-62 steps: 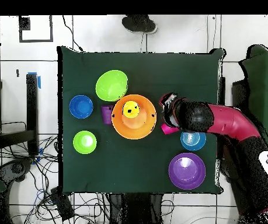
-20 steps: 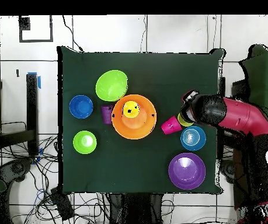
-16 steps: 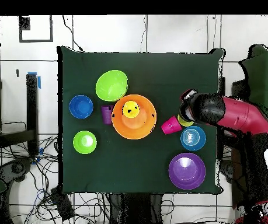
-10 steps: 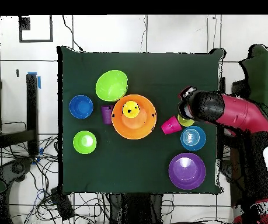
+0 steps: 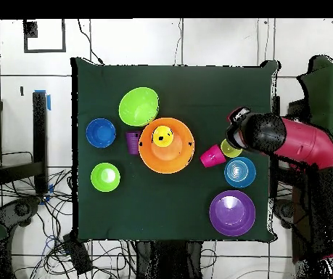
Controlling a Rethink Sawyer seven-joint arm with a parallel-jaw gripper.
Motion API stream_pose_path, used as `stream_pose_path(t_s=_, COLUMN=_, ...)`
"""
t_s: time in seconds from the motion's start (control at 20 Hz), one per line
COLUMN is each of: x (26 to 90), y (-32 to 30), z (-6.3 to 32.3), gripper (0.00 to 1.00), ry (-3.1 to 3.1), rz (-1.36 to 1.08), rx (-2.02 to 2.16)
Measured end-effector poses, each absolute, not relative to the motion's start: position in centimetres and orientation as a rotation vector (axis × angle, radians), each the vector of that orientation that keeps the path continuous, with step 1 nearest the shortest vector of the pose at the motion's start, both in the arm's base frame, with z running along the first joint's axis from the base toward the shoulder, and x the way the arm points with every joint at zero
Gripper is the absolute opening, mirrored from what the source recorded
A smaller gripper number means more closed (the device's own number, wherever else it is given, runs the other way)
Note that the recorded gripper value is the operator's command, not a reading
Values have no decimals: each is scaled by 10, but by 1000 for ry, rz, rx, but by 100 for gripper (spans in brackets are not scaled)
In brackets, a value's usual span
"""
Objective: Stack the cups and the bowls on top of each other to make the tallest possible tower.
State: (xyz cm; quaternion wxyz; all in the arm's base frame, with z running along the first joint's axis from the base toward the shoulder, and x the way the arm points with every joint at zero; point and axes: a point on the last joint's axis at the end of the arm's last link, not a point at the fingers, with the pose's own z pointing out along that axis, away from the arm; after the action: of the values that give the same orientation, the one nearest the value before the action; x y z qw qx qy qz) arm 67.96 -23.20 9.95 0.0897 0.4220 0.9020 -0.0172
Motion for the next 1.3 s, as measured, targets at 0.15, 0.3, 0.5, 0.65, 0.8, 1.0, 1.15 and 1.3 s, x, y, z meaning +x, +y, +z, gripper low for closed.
stream_pose_path(t_s=0.15, x=675, y=-240, z=103, gripper=100, ry=2674, rz=-56, rx=1270)
stream_pose_path(t_s=0.3, x=668, y=-246, z=106, gripper=100, ry=2671, rz=-60, rx=1283)
stream_pose_path(t_s=0.5, x=653, y=-252, z=105, gripper=100, ry=2681, rz=-63, rx=1310)
stream_pose_path(t_s=0.65, x=643, y=-253, z=101, gripper=100, ry=2693, rz=-61, rx=1326)
stream_pose_path(t_s=0.8, x=639, y=-251, z=99, gripper=100, ry=2703, rz=-59, rx=1331)
stream_pose_path(t_s=1.0, x=631, y=-244, z=93, gripper=100, ry=2727, rz=-56, rx=1332)
stream_pose_path(t_s=1.15, x=627, y=-241, z=90, gripper=100, ry=2738, rz=-54, rx=1333)
stream_pose_path(t_s=1.3, x=624, y=-239, z=88, gripper=100, ry=2746, rz=-52, rx=1335)
